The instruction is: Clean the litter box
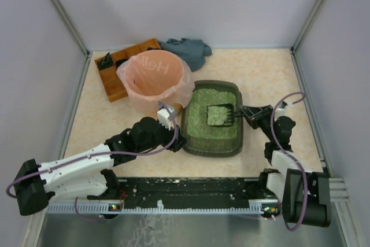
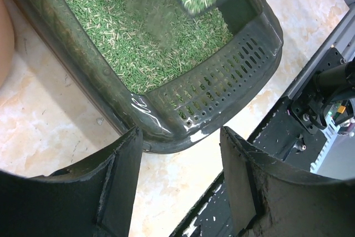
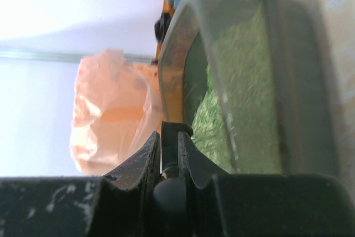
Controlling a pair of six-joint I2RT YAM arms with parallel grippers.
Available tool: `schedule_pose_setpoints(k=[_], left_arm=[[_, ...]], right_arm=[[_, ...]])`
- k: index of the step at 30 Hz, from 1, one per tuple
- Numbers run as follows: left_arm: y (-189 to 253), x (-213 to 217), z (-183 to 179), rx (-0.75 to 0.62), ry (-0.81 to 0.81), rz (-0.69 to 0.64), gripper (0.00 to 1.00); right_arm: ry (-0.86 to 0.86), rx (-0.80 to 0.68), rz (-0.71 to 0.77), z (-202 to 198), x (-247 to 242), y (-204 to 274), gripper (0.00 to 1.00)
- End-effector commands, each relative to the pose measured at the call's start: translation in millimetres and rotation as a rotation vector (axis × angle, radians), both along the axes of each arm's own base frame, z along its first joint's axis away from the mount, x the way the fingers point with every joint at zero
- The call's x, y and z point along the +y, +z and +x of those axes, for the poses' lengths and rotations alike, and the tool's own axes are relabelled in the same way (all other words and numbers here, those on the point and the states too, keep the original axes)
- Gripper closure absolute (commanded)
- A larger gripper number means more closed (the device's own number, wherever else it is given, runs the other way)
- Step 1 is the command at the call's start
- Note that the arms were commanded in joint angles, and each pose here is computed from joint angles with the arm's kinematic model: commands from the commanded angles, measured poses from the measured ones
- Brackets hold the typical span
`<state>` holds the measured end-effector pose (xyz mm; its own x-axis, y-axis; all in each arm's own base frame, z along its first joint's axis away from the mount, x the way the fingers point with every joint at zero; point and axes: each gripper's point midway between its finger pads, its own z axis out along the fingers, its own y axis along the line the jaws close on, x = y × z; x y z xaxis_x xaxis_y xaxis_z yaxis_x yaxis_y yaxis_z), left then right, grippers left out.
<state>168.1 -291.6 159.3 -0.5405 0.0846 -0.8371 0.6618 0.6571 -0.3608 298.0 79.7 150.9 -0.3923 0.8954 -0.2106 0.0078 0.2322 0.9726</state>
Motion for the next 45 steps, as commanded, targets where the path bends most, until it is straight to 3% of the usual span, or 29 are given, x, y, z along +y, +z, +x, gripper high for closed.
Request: schedule_pose_setpoints(k=[1,4,8,12,16,20,24,28,31,35,39,43,45], left_arm=[[15,-4,3,-0.02,0.005,-0.061,0.37],[15,-2,3,-0.016,0.004,-0.042,0.37],[12,0,3,-0.016,0.012,-0.048,0.36],[10,-2,1,0.0,0.002,-0.032,0.37],[5,-2,1,-0.001,0.005,-0.049,0.37],[7,-6,1,0.011,-0.006,-0.036,0.37],[2,-6,0,0.01,-0.006,-0.05,0.37],[2,-5,-2,0.027,-0.009,-0.031,0.37],[1,-4,-2,0.026,-0.002,-0.046,0.37],[1,-5,-3,0.025,-0.012,-0.045,0.37],[-5,-3,-3,0.034,-0.003,-0.04,0.37],[-7,-3,-3,0.039,-0.004,-0.029,0.37],[-9,-2,-4,0.046,0.0,-0.028,0.37]], right_arm=[[0.09,-0.158,-0.004,3,22,42,1.0],[-0.048,-0.104,0.057,5,-11,27,1.0],[0.103,-0.155,0.006,4,29,40,1.0],[-0.051,-0.103,0.075,4,-8,24,1.0],[0.111,-0.159,0.019,3,35,38,1.0],[-0.064,-0.097,0.075,6,-7,19,1.0],[0.085,-0.152,0.004,11,30,33,1.0],[-0.061,-0.096,0.063,14,-6,17,1.0],[0.082,-0.158,0.012,14,29,31,1.0],[-0.061,-0.098,0.065,12,-4,15,1.0],[0.099,-0.167,-0.004,13,34,35,1.0],[-0.034,-0.126,0.031,13,2,29,1.0],[0.048,-0.144,-0.02,13,23,38,1.0]])
